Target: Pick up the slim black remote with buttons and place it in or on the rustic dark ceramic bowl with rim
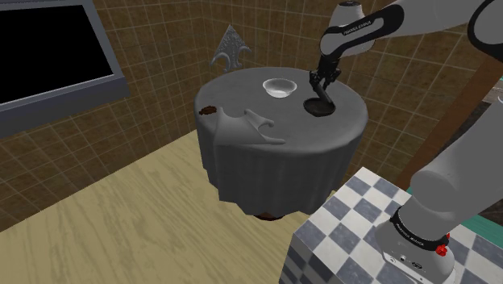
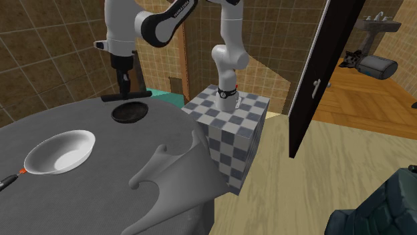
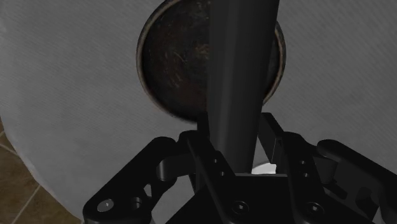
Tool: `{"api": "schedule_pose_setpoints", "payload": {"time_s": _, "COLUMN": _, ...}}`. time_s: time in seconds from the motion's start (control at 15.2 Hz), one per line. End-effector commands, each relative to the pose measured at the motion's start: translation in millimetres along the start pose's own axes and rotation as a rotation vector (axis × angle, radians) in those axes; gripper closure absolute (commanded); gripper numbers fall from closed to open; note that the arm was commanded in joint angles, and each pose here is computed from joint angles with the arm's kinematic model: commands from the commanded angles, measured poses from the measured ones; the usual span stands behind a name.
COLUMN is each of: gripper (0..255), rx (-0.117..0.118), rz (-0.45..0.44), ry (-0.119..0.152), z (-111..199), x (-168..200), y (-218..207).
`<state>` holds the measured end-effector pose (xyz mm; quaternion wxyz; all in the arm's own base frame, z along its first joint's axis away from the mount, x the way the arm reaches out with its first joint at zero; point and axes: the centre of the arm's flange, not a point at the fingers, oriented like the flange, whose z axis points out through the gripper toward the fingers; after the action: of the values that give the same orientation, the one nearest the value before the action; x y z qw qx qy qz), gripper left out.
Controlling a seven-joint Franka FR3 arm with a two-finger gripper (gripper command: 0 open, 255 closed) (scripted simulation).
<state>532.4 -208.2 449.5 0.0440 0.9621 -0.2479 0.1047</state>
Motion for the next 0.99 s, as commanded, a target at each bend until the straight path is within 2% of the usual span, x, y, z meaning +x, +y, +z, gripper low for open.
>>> {"api": "schedule_pose_setpoints", "payload": {"time_s": 0.0, "gripper": 255, "rx": 0.0, "rz": -0.002, "ry": 0.0, "z": 7, "x": 1, "y": 6}}
{"api": "schedule_pose_setpoints", "payload": {"time_s": 0.59, "gripper": 255, "rx": 0.0, "rz": -0.002, "ry": 0.0, "z": 58, "x": -10, "y": 5}}
{"api": "schedule_pose_setpoints", "payload": {"time_s": 0.92, "gripper": 255, "rx": 0.0, "rz": -0.002, "ry": 0.0, "z": 58, "x": -10, "y": 5}}
